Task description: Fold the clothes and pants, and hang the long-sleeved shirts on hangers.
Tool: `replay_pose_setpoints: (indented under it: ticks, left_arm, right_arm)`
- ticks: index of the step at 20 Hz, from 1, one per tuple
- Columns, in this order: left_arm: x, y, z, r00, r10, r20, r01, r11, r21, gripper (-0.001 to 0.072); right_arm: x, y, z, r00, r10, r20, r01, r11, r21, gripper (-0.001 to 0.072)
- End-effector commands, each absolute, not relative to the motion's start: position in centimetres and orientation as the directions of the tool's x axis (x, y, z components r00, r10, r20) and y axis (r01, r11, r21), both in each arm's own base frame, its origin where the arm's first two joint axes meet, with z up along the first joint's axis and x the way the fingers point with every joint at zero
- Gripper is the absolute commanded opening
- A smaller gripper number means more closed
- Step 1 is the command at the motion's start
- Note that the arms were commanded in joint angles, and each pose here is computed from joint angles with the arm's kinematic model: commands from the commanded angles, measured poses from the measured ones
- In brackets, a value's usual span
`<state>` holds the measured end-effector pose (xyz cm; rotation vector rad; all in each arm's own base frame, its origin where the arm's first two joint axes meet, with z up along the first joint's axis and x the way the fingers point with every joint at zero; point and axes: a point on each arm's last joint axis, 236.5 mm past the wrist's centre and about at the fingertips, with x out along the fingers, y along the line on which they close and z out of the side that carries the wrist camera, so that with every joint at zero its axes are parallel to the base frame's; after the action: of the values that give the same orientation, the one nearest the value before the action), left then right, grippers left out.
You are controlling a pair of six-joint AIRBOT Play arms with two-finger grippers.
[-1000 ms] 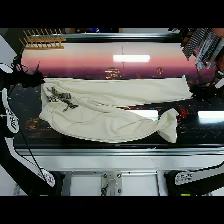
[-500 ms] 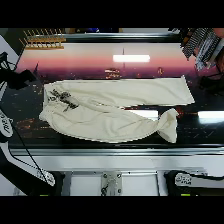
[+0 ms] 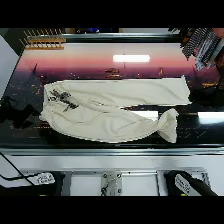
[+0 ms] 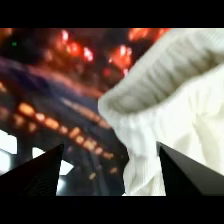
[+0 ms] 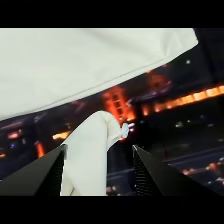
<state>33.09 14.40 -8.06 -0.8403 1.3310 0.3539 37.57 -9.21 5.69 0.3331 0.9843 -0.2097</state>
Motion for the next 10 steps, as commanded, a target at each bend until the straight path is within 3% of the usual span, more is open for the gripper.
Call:
replay_pose_setpoints:
  ticks: [1,6,10]
  left_arm:
    - [31.8,13.0,-8.6,0.380,-0.246,-0.892,-0.715,0.534,-0.452,0.0639]
    - [33.5,10.5,-9.4,0.488,-0.261,-0.833,-0.659,0.515,-0.548,0.0638]
    - [34.8,9.2,-10.0,0.496,-0.234,-0.836,-0.632,0.563,-0.533,0.0638]
  right_arm:
    - [36.4,-7.6,4.5,0.527,0.023,-0.850,0.318,0.922,0.222,0.0448]
    - [36.6,-7.0,4.5,0.535,0.049,-0.843,0.319,0.913,0.255,0.0448]
    - [36.5,-6.9,4.5,0.531,0.051,-0.846,0.319,0.913,0.256,0.0448]
